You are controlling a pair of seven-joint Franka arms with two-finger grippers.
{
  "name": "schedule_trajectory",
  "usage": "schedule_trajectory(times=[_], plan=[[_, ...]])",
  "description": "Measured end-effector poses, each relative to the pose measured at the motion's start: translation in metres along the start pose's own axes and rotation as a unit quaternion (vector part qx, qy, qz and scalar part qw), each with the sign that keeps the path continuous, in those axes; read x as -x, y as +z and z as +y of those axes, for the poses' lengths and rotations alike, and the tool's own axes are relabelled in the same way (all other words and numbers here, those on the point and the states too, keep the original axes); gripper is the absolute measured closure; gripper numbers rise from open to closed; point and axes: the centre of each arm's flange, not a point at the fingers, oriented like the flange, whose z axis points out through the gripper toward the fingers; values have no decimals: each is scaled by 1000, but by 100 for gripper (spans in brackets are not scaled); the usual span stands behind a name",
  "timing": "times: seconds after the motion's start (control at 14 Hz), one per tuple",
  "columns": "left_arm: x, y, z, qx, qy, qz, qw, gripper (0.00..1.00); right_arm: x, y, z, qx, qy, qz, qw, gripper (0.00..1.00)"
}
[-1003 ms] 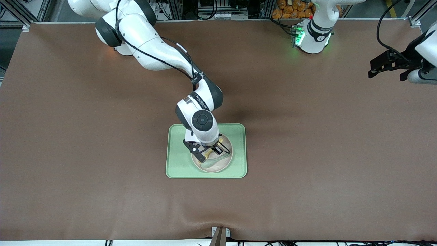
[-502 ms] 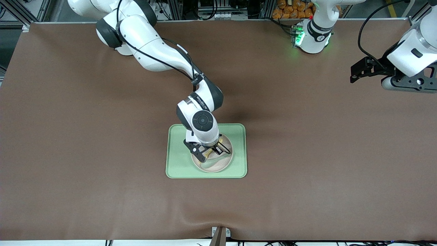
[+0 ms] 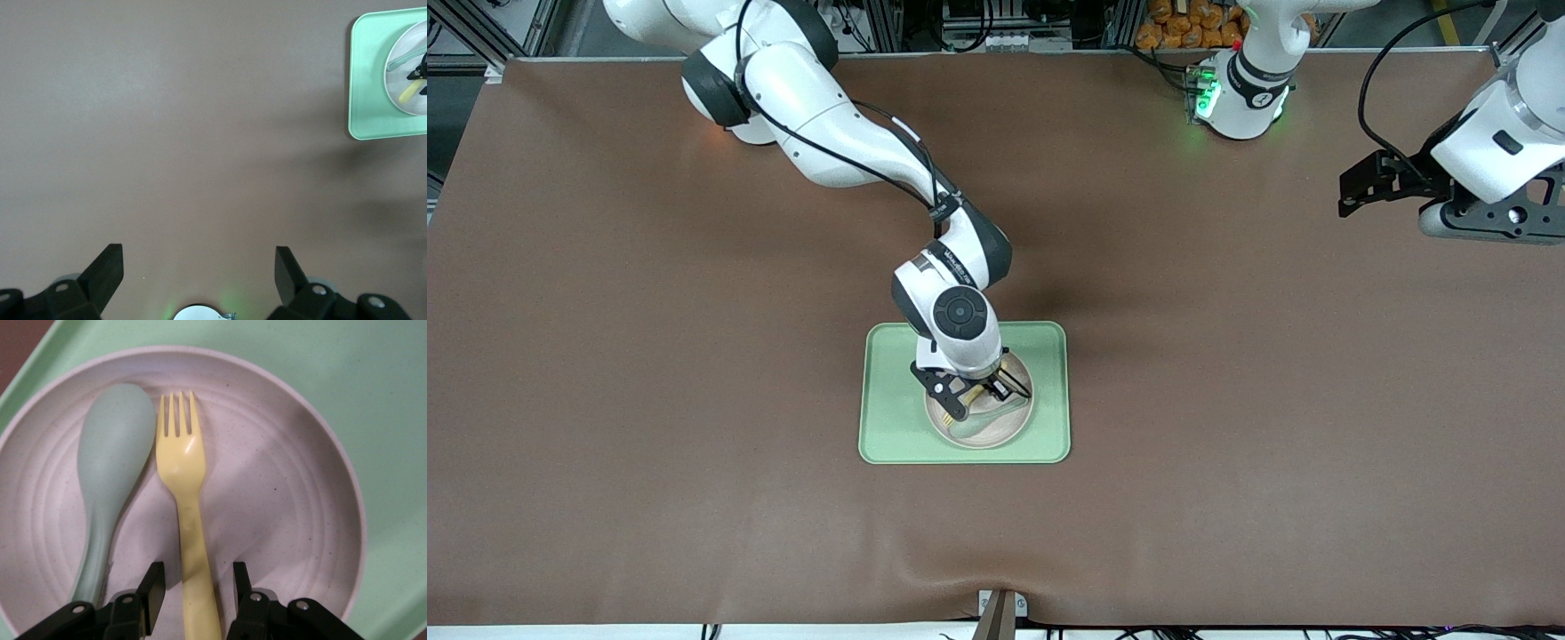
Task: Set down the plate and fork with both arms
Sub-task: 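Grasp the yellow fork with the right gripper and lift it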
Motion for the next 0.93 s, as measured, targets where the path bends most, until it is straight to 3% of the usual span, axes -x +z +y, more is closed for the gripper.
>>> schedule_trajectory(times=[0.21,0.93], plan=[[0,4,9,-6,1,-3,1000,0,0,-2,-1,-1,1,0,1000,80],[-4,11,13,-6,7,-9,1000,0,-2,-27,-3,8,4,-3,1000,79]])
